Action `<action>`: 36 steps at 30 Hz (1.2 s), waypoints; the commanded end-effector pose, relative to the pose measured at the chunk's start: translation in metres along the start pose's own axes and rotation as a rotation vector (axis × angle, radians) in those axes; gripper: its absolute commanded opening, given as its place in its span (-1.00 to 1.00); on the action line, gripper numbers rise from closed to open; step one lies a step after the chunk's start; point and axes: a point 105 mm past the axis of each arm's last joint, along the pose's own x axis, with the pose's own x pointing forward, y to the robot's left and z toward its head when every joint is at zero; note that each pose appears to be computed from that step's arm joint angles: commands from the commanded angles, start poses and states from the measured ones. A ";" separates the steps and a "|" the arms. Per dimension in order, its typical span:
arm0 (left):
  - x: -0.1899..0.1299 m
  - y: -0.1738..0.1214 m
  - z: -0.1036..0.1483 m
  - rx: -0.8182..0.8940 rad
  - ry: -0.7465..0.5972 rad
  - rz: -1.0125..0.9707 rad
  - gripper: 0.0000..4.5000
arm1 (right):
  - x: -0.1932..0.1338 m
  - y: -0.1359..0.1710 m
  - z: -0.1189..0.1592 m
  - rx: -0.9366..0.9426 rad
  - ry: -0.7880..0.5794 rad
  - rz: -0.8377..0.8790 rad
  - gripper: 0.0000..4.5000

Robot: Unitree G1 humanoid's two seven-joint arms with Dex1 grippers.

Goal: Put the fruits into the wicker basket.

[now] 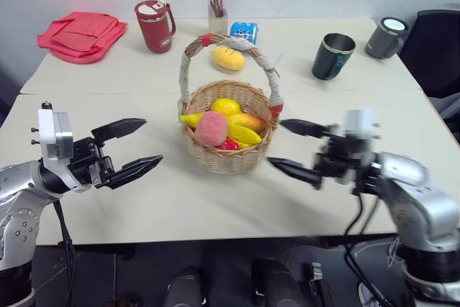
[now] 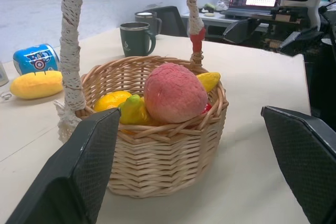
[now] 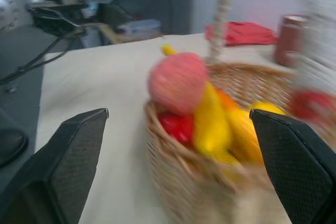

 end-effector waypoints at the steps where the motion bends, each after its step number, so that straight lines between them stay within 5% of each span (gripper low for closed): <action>1: -0.008 0.002 0.007 0.000 -0.002 0.017 1.00 | -0.054 -0.021 -0.013 -0.079 0.051 -0.152 0.98; 5: -0.016 0.005 -0.002 -0.052 0.046 0.029 1.00 | -0.092 -0.033 -0.033 -0.095 0.110 -0.272 0.98; 8: -0.016 0.007 -0.002 -0.020 0.050 0.026 1.00 | -0.081 -0.042 -0.029 -0.146 0.075 -0.251 0.98; 19: 0.000 0.003 -0.002 0.025 0.045 -0.042 1.00 | 0.065 -0.054 0.021 -0.082 -0.048 0.152 0.98; 23: 0.002 0.003 -0.002 0.038 0.042 -0.035 1.00 | 0.097 -0.053 0.022 -0.051 -0.035 0.202 0.63; 26: 0.003 0.002 -0.001 0.047 0.042 -0.029 1.00 | 0.102 -0.044 0.017 -0.052 -0.003 0.265 0.13; 34: 0.008 -0.001 -0.005 0.043 0.036 -0.026 1.00 | 0.077 -0.035 0.027 -0.053 -0.072 0.291 -0.95; 36: 0.012 0.000 -0.007 0.038 0.030 -0.030 1.00 | 0.059 -0.033 0.038 -0.037 -0.129 0.237 -0.95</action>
